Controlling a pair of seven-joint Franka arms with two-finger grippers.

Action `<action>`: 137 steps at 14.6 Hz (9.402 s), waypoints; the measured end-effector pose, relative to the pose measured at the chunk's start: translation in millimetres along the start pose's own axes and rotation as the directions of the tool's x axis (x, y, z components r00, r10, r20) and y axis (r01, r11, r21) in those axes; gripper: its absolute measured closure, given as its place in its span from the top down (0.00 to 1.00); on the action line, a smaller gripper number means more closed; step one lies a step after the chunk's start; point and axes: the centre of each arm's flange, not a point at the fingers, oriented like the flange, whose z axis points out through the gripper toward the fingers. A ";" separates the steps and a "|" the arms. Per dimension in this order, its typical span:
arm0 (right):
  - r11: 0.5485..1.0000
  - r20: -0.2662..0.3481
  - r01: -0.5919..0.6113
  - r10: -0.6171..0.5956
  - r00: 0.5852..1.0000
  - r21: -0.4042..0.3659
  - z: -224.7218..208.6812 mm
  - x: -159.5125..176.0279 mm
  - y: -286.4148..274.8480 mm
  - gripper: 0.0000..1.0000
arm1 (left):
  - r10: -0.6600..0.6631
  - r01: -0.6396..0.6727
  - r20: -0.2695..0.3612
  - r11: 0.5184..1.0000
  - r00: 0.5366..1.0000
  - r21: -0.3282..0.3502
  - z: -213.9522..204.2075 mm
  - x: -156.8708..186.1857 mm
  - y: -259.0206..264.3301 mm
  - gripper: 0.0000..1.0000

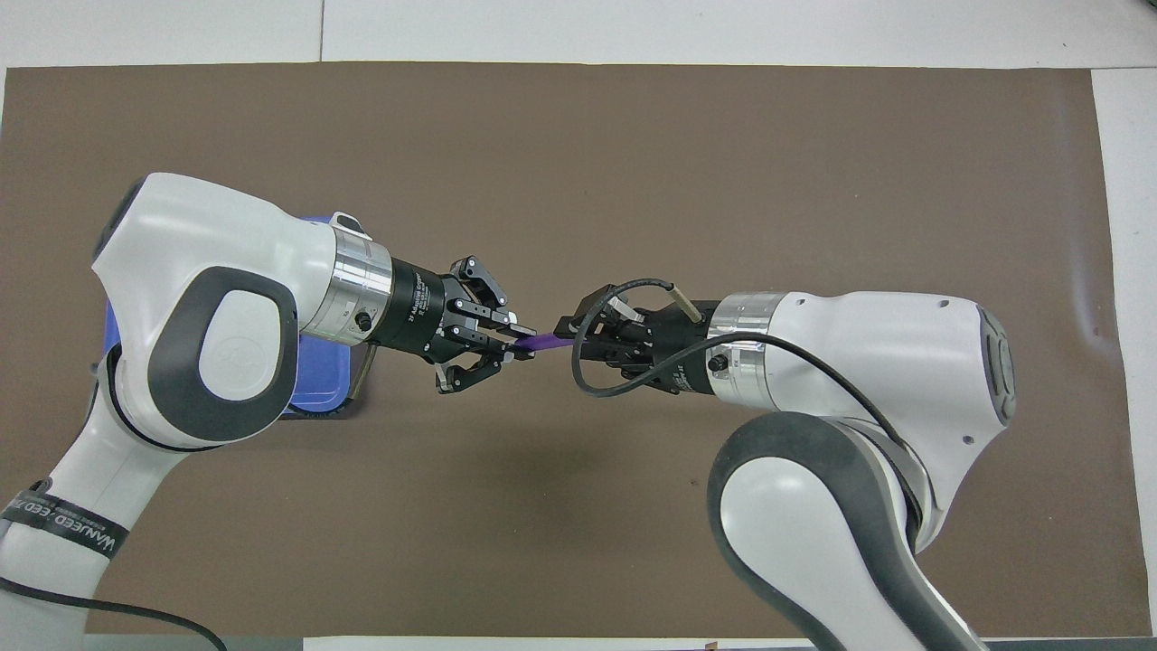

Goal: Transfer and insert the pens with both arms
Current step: 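Grasp the purple pen with the right gripper and open the left gripper, then insert the purple pen into the cup while the left gripper reaches the green pen, then lift the green pen with the left gripper toward the right gripper, then grasp the green pen with the right gripper and open the left gripper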

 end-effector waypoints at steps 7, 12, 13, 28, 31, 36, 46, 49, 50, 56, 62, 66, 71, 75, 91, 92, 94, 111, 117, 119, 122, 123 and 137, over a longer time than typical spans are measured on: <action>1.000 -0.002 0.003 -0.003 1.000 0.003 -1.1 -0.3 -1.9 0.22 | -0.004 0.004 0.004 1.000 1.000 -0.001 2.8 0.3 -0.7 0.17; 1.000 -0.002 0.003 -0.003 1.000 0.003 -1.2 0.3 -1.3 0.18 | -0.004 0.004 0.004 1.000 1.000 -0.004 3.1 0.3 -0.7 0.17; 1.000 -0.002 0.002 -0.002 1.000 0.003 -1.2 0.4 -1.2 0.18 | -0.004 0.004 0.004 1.000 1.000 -0.005 3.2 0.2 -0.6 0.17; 0.628 0.379 0.684 -0.571 0.729 -0.371 -168.4 95.2 54.4 0.18 | 0.270 -0.304 -0.280 0.949 0.921 -0.085 -75.6 73.7 27.4 1.00; 0.328 0.525 0.856 -0.684 0.507 -0.399 -204.0 123.4 68.9 0.18 | 0.430 -0.468 -0.390 0.884 0.814 0.000 -105.1 112.5 33.1 1.00; 0.048 0.653 0.925 -0.695 0.301 -0.376 -213.1 151.7 79.4 0.18 | 0.760 -0.713 -0.419 0.633 0.497 0.303 -126.5 186.8 44.4 1.00; 0.042 0.621 0.910 -0.718 0.315 -0.413 -181.8 170.2 149.6 0.18 | 0.970 -0.764 -0.235 0.198 0.062 0.614 -81.7 261.1 75.0 0.99; 0.056 0.607 0.901 -0.721 0.334 -0.430 -176.4 177.6 173.9 0.18 | 0.976 -0.756 -0.214 0.172 0.043 0.631 -69.4 273.0 80.8 0.93; 0.057 0.606 0.900 -0.721 0.336 -0.432 -174.7 178.5 178.1 0.18 | 0.977 -0.756 -0.210 0.168 0.042 0.633 -66.2 276.3 82.0 0.93; 0.035 0.589 0.894 -0.741 0.323 -0.447 -165.8 180.5 183.3 0.18 | 0.979 -0.755 -0.202 0.159 0.036 0.636 -61.8 279.1 83.6 0.62; 0.071 0.538 0.890 -0.774 0.334 -0.450 -151.1 180.2 194.5 0.18 | 0.978 -0.756 -0.205 0.154 0.027 0.637 -59.1 278.5 85.2 0.56; 0.107 0.522 0.891 -0.777 0.352 -0.441 -147.1 179.2 201.3 0.18 | 0.979 -0.755 -0.202 0.151 0.025 0.638 -57.7 277.7 85.4 0.41; 0.109 0.522 0.891 -0.776 0.353 -0.440 -146.6 179.1 202.3 0.67 | 0.981 -0.745 -0.195 0.140 0.014 0.652 -58.5 278.1 85.5 0.16; 0.106 0.539 0.903 -0.771 0.339 -0.416 -156.5 174.0 174.8 1.00 | 0.982 -0.737 -0.190 0.134 0.007 0.662 -60.1 279.2 85.6 0.16; 0.866 0.215 0.439 -0.393 0.894 -0.240 -55.4 58.5 49.0 1.00 | 0.679 -0.635 -0.294 0.734 0.673 0.241 -140.1 118.2 56.9 0.16; 0.895 0.207 0.383 -0.340 0.918 -0.229 -52.8 54.6 45.8 1.00 | 0.603 -0.575 -0.280 0.797 0.747 0.183 -135.5 102.8 52.8 0.16; 0.945 0.200 0.261 -0.222 0.954 -0.198 -47.1 46.2 38.9 1.00 | 0.446 -0.435 -0.241 0.895 0.862 0.100 -120.0 75.3 47.0 0.16; 0.999 -0.024 -0.001 0.000 1.000 -0.037 4.0 -7.3 -8.0 0.92 | 0.023 -0.023 0.005 0.998 1.000 -0.060 2.8 14.2 -1.8 0.16; 0.999 -0.039 0.037 -0.038 0.999 -0.023 12.5 -20.1 -14.2 0.60 | 0.010 -0.008 0.031 0.998 0.999 -0.062 2.8 12.3 -1.8 0.16; 0.999 -0.033 0.046 -0.047 0.998 -0.025 16.6 -26.4 -15.6 0.55 | 0.006 -0.003 0.041 0.998 0.999 -0.063 2.7 11.6 -1.8 0.16; 0.999 -0.036 0.043 -0.044 0.998 -0.025 15.8 -24.1 -14.7 0.50 | 0.005 -0.002 0.043 0.998 0.999 -0.064 2.6 11.5 -1.7 0.16; 0.999 -0.037 0.041 -0.042 0.998 -0.025 15.3 -23.1 -14.3 0.50 | 0.005 -0.002 0.043 0.998 0.999 -0.064 2.5 11.4 -1.7 0.16; 0.999 -0.077 0.033 -0.034 0.996 -0.011 18.2 -13.1 -12.0 0.38 | 0.005 -0.002 0.044 0.998 0.999 -0.065 2.4 11.5 -1.8 0.16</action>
